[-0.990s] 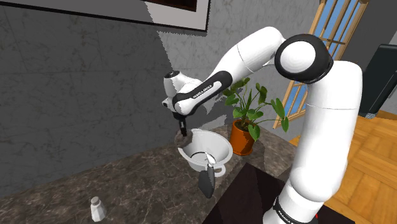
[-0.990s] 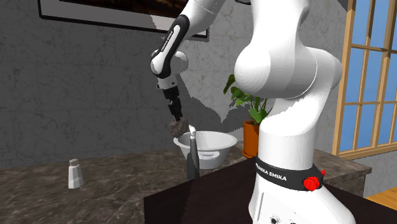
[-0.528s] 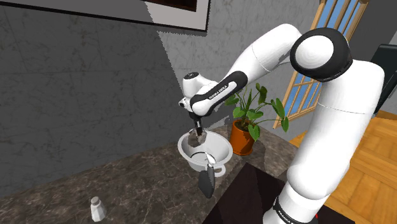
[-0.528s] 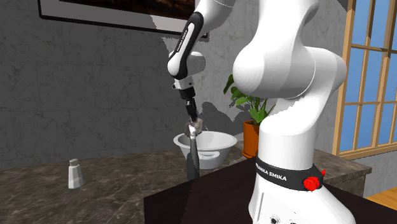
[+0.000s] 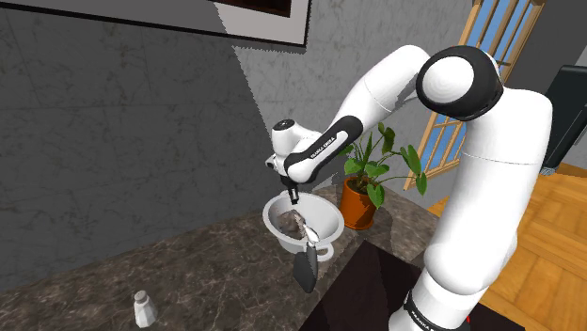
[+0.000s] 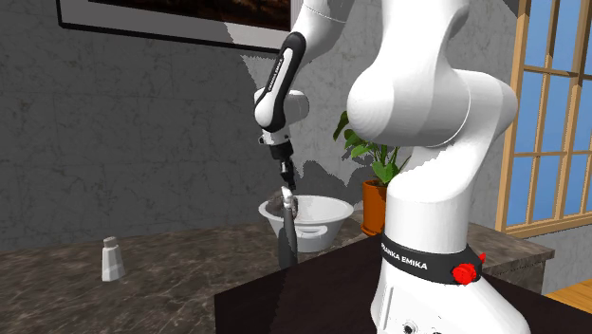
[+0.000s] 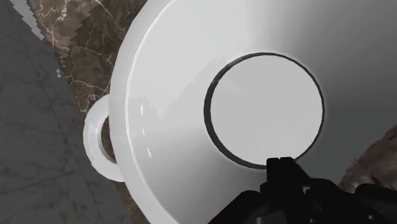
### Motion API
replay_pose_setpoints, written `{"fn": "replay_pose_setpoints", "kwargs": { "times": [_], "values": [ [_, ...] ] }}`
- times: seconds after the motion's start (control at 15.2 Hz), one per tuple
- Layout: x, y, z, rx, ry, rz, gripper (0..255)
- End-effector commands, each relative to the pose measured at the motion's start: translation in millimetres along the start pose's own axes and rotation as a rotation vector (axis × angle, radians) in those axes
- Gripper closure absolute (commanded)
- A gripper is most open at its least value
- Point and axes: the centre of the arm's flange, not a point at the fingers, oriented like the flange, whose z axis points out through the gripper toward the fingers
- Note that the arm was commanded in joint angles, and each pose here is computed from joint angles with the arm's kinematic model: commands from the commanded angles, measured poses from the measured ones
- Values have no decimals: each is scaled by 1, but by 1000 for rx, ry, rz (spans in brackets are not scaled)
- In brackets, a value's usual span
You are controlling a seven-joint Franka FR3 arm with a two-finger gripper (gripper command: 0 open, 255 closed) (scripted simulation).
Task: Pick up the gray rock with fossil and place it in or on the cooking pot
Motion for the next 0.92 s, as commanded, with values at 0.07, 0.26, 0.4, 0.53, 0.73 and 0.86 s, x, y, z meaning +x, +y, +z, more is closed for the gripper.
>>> {"fn": "replay_pose_setpoints", "kwargs": {
  "times": [0.07, 0.26, 0.4, 0.53, 0.73, 0.86],
  "values": [
    [0, 0, 0, 0, 0, 0, 0],
    [44, -7, -4, 104, -86, 113, 0],
    [73, -8, -5, 173, -144, 188, 0],
    [103, -7, -5, 243, -201, 264, 0],
    [101, -10, 5, 243, -201, 264, 0],
    [100, -13, 15, 243, -201, 264, 0]
  ]
}}
